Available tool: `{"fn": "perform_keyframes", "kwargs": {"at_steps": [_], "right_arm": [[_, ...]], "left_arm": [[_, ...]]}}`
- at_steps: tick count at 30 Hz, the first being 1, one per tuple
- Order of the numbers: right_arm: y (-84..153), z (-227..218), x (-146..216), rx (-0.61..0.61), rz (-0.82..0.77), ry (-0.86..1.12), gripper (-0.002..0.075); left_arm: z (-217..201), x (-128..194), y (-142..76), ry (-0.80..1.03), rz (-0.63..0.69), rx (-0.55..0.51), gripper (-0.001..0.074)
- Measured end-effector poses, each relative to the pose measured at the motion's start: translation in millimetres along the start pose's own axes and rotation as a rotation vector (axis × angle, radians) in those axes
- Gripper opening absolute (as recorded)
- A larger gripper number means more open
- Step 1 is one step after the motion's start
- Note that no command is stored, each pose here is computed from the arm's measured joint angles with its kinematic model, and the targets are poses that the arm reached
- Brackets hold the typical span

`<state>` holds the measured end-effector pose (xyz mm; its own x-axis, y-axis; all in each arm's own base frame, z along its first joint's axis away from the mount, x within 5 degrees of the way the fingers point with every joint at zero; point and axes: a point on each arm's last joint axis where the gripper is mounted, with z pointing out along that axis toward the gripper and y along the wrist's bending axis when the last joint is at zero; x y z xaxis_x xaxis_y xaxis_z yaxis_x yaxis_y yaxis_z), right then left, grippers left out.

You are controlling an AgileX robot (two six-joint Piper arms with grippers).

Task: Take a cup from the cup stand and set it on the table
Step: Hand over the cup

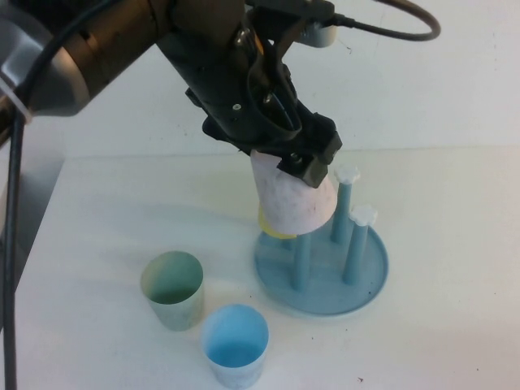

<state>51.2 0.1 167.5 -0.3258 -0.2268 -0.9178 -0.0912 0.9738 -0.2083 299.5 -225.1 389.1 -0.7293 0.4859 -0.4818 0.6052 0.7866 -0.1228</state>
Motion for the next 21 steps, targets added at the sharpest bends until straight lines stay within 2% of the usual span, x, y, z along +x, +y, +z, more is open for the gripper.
{"fn": "perform_keyframes", "kwargs": {"at_steps": [3,10,12,14,21], "right_arm": [[3,0,-2,-0.038,0.108,-0.018,-0.0002],[18,-4,-18,-0.278,0.824,-0.108,-0.0002],[19,-5,-22,-0.31,0.937,-0.13,-0.0002],[17,-5,-25,-0.313,0.971,-0.159,-0.0002],[13,-5,-28,-0.273,0.848,-0.227,-0.0002]], "left_arm": [[0,0,-4,-0.001,-0.018,0.054,0.0561],[6,4,-15,0.029,-0.06,0.204,0.0561],[14,9,-15,0.059,-0.07,0.242,0.0561],[23,14,-10,0.085,-0.087,0.28,0.0561],[42,30,8,0.072,-0.18,0.472,0.0561]]}}
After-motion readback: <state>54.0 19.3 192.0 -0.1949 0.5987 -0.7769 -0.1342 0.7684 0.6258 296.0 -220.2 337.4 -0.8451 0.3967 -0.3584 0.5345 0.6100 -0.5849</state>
